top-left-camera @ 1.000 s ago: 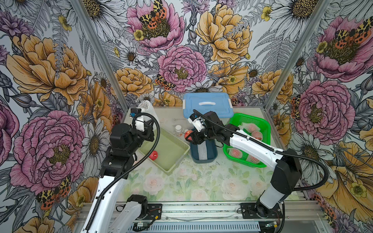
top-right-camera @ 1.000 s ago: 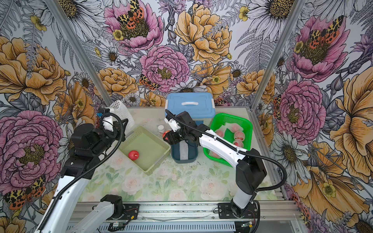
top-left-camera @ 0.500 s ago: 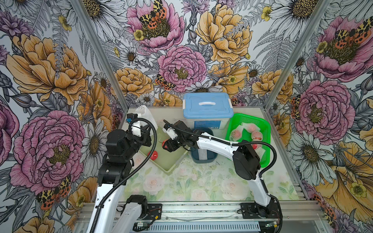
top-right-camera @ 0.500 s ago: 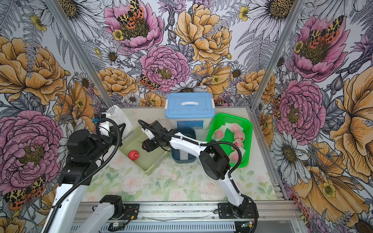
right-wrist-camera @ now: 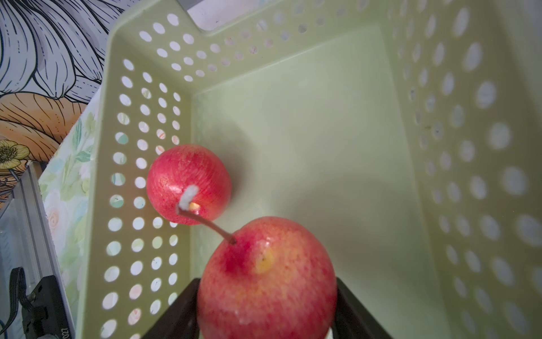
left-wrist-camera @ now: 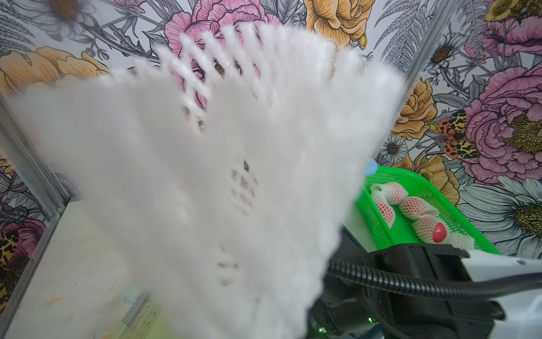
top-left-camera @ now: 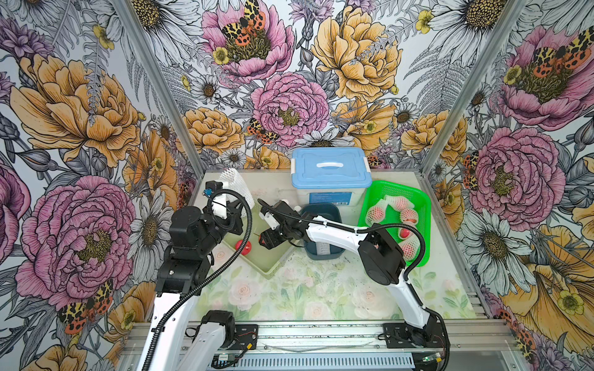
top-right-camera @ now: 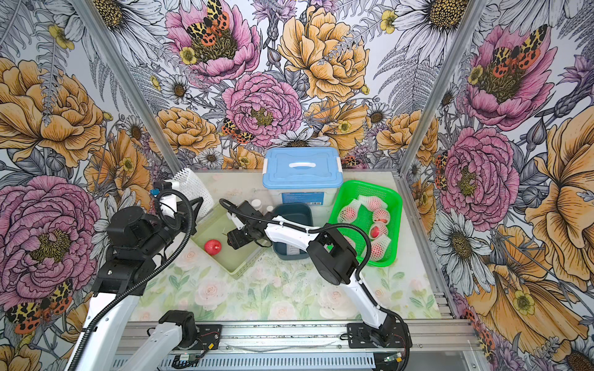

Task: Remove foam nets from apples
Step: Place the apple in the basket, then place the foam net into the storage box.

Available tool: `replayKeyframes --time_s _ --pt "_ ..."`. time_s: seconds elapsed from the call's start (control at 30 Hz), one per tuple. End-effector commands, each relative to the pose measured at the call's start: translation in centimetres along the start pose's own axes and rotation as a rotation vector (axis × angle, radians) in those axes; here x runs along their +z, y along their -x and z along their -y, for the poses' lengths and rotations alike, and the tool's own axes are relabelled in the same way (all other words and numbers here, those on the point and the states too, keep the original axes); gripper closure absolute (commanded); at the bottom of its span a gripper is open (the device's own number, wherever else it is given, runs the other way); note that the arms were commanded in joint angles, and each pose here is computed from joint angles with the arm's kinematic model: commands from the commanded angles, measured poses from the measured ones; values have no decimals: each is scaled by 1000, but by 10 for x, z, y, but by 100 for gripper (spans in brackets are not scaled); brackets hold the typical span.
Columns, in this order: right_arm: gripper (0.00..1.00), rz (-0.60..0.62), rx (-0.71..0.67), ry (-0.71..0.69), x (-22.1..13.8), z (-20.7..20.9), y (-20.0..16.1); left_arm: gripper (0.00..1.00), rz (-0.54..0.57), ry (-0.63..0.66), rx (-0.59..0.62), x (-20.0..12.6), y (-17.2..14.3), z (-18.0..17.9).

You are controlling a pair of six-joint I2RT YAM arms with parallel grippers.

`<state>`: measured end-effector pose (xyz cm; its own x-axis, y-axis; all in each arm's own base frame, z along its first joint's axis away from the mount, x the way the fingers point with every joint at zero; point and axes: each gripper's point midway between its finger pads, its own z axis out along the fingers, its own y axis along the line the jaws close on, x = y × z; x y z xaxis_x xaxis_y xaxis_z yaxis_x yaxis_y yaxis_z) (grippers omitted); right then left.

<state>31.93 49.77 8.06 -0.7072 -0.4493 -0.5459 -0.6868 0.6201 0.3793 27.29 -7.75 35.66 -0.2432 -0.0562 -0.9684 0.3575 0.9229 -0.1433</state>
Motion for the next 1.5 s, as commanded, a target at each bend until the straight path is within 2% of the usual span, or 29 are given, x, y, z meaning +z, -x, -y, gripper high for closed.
replayKeyframes --time_s 0.0,0.17,0.33,0.57,0.63,0.67,0.73,0.8,0.83,0.9,1.07,1.3,1.47 --pt "29 4 12 -15 8 1 0 100 18 -39 25 -6 10 10" --pt "22 -3 11 -20 8 1 -4 100 26 -52 29 -7 12 13" --pt "21 36 -14 -17 -8 -3 10 100 31 -54 28 -8 13 14" --pt "18 182 -26 17 -84 -9 60 100 19 -77 14 -2 15 16" --pt "15 218 -17 11 -108 -4 67 100 5 -100 0 2 15 19" --pt "9 233 -13 8 -118 -1 69 100 -2 -117 -7 4 14 21" --pt "6 262 0 -11 -143 9 70 100 -23 -157 -20 10 11 27" --pt "4 280 2 -20 -163 12 65 100 -48 -175 -33 17 6 30" --pt "1 302 24 -53 -179 30 65 100 -61 -180 -34 21 3 32" --pt "0 321 39 -75 -199 41 57 100 -88 -202 -39 30 -4 41" --pt "0 371 73 -60 -246 60 33 100 -170 -273 -7 55 -32 83" --pt "1 467 141 89 -314 82 -9 100 -236 -438 -120 89 -69 138" --pt "3 544 141 250 -338 74 -26 100 -287 -540 -121 111 -97 175"
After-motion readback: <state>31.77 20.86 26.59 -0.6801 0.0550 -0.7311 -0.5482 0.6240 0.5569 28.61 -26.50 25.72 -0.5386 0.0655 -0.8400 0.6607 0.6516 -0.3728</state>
